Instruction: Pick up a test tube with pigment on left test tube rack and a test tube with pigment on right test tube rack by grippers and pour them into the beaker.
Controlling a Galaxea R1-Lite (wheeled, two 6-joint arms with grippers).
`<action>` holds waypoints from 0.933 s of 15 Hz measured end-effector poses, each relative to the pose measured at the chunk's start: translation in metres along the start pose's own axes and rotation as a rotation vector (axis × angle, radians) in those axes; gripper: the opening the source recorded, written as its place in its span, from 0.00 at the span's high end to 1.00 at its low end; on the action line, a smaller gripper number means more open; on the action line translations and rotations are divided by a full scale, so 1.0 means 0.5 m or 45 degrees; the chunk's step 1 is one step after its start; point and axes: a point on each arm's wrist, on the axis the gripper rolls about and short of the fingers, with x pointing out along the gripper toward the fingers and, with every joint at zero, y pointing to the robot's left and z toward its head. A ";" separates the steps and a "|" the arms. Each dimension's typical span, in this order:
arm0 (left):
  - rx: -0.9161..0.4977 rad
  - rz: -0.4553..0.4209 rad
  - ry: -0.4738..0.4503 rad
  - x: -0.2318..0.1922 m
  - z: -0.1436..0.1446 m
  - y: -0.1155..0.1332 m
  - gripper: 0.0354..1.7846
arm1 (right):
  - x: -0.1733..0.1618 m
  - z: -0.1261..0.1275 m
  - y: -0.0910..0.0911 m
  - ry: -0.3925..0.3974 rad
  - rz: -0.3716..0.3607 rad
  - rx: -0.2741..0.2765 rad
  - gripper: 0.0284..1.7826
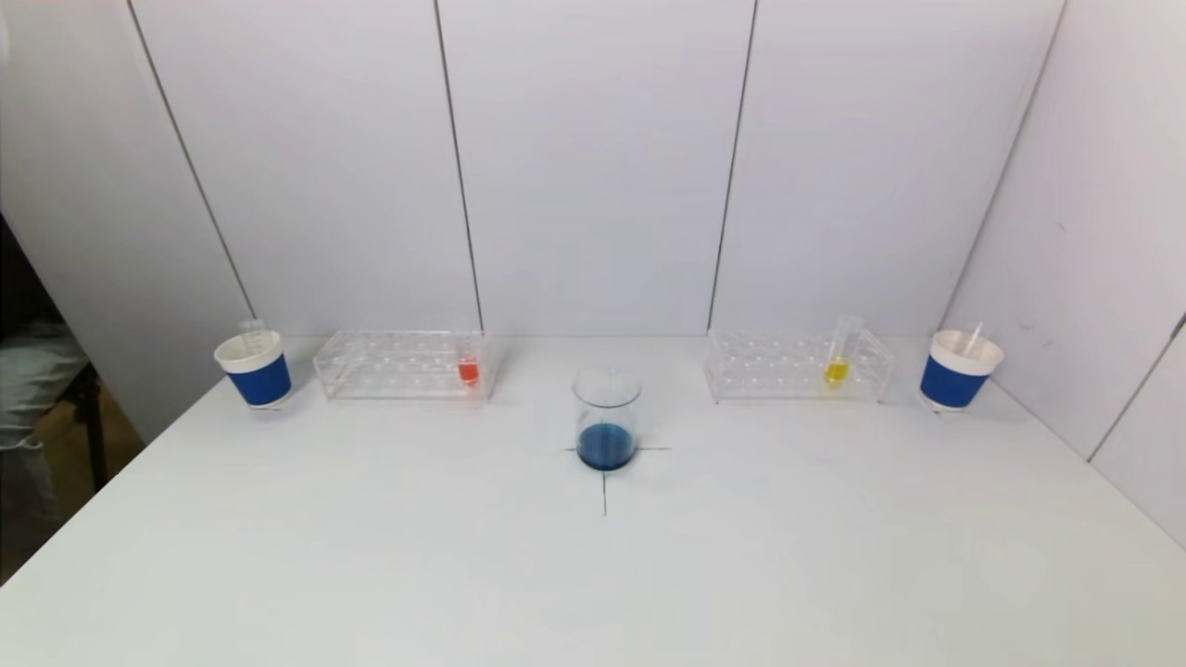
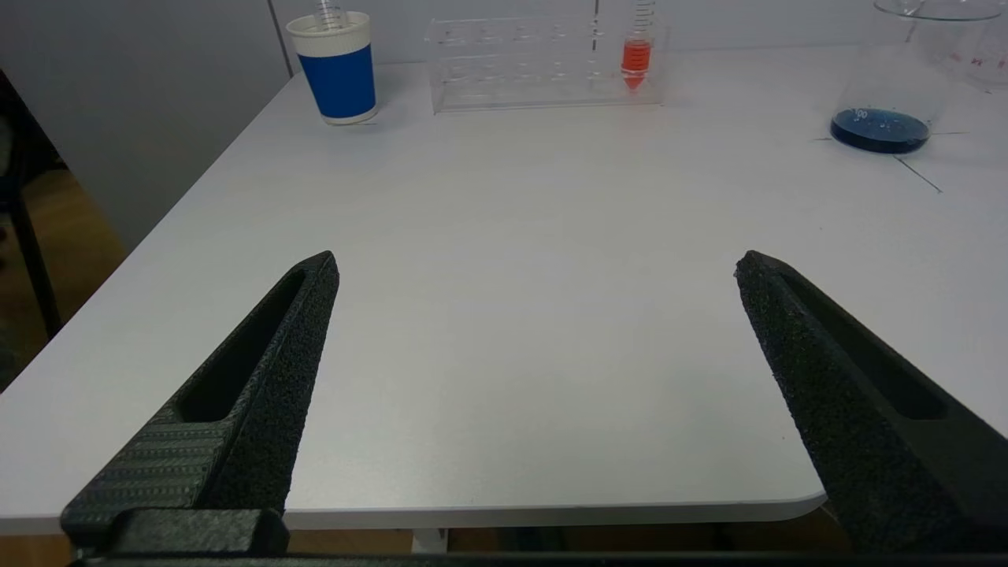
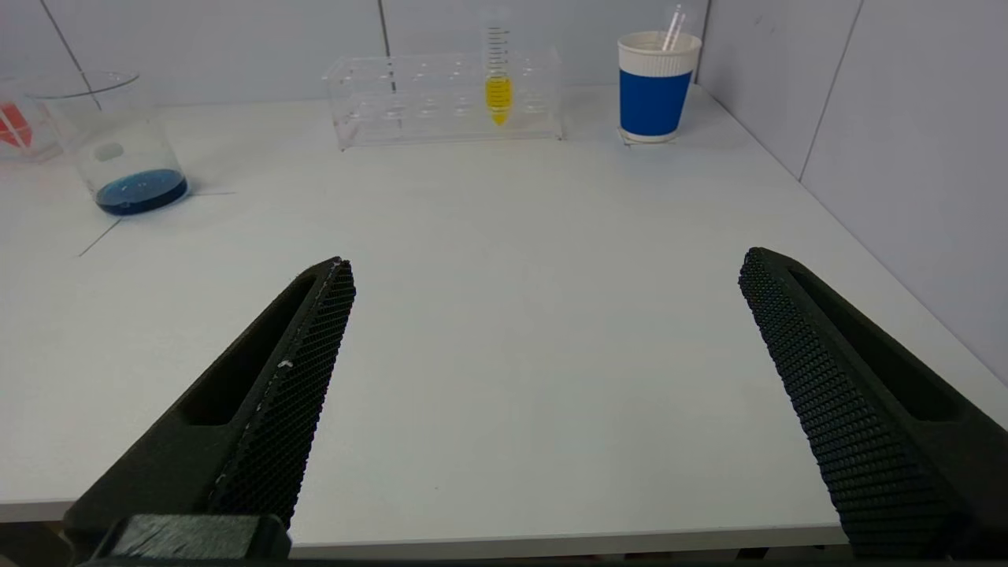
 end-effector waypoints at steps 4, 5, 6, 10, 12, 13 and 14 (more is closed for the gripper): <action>0.001 0.001 0.000 0.000 0.000 0.000 0.01 | 0.000 0.000 0.000 0.002 0.000 0.001 0.00; 0.001 0.000 0.001 0.000 0.000 0.000 0.01 | 0.000 0.000 0.000 0.003 0.000 -0.003 0.00; 0.000 0.000 0.000 0.000 0.000 0.000 0.01 | 0.000 -0.001 0.000 0.004 0.000 -0.007 0.00; 0.001 0.000 0.000 0.000 0.000 0.000 0.01 | 0.000 0.000 0.000 0.003 0.001 -0.001 0.00; 0.001 0.000 0.000 0.000 0.000 0.000 0.01 | 0.000 0.000 0.000 0.003 0.001 0.002 0.00; 0.001 0.000 0.000 0.000 0.000 0.000 0.01 | 0.000 0.000 0.000 0.003 0.002 0.002 0.00; 0.001 0.000 0.000 0.000 0.000 0.000 0.01 | 0.000 0.000 0.000 0.003 0.001 0.002 0.00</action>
